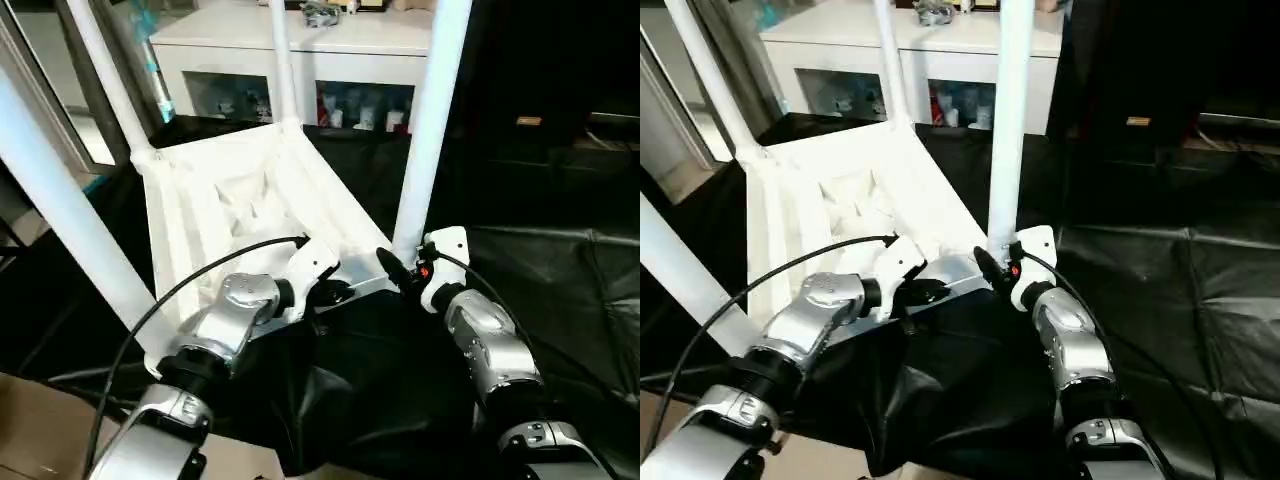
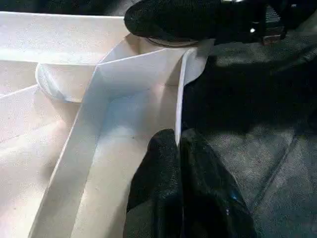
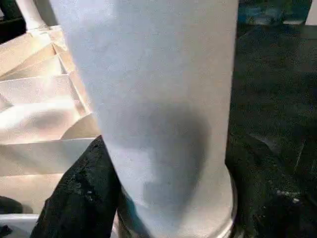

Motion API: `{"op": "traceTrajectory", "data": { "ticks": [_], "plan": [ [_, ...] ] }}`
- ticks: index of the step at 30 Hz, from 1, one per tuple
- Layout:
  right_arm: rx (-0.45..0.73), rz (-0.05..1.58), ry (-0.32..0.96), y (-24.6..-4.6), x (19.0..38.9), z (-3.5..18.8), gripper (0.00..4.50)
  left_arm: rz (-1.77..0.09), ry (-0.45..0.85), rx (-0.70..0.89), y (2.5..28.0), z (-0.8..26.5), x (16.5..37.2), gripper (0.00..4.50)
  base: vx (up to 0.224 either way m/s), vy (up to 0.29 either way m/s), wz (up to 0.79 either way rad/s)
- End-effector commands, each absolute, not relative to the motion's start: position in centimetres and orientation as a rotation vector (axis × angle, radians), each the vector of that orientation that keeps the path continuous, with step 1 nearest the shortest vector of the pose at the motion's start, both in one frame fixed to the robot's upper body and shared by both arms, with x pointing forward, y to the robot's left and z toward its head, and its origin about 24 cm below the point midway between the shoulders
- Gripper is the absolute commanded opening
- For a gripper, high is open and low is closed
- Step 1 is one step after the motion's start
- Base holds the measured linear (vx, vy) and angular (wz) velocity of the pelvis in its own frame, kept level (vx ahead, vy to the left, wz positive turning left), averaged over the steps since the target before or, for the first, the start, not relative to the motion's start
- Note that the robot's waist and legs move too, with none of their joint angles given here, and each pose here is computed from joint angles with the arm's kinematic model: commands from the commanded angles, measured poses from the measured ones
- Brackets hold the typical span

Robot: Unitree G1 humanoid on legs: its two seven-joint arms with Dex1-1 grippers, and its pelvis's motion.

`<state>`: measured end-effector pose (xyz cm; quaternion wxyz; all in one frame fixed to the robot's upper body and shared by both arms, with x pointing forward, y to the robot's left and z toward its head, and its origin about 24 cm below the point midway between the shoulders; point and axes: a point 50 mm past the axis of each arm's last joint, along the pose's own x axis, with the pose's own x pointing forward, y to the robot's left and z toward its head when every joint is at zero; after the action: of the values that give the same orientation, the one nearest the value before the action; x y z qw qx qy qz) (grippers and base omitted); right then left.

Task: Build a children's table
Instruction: Rotate leg to tighten

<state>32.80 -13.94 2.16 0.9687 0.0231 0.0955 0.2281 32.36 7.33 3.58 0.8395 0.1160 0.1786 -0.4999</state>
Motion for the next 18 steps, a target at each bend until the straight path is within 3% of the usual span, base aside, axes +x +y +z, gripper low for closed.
{"op": "traceTrajectory", "data": {
  "ticks": [1, 8, 15, 18],
  "plan": [
    [0.071, 0.751, 0.286, -8.3, 31.0, 0.5, 3.20, -1.050, 0.302, 0.213, 4.7, 4.6, 32.5, 0.00, 0.000, 0.000, 0.00],
    [0.019, 0.943, 0.297, -10.3, 30.2, 0.8, 3.86, -1.167, 0.308, 0.233, 6.8, 4.8, 31.9, 0.00, 0.000, 0.000, 0.00],
    [-0.001, 1.157, 0.325, -13.3, 30.2, 2.4, 3.86, -1.362, 0.398, 0.251, 9.9, 4.4, 30.2, 0.00, 0.000, 0.000, 0.00],
    [0.006, 1.187, 0.320, -13.8, 30.4, 3.0, 3.55, -1.405, 0.449, 0.240, 10.7, 4.2, 29.7, 0.00, 0.000, 0.000, 0.00]
  ]
}}
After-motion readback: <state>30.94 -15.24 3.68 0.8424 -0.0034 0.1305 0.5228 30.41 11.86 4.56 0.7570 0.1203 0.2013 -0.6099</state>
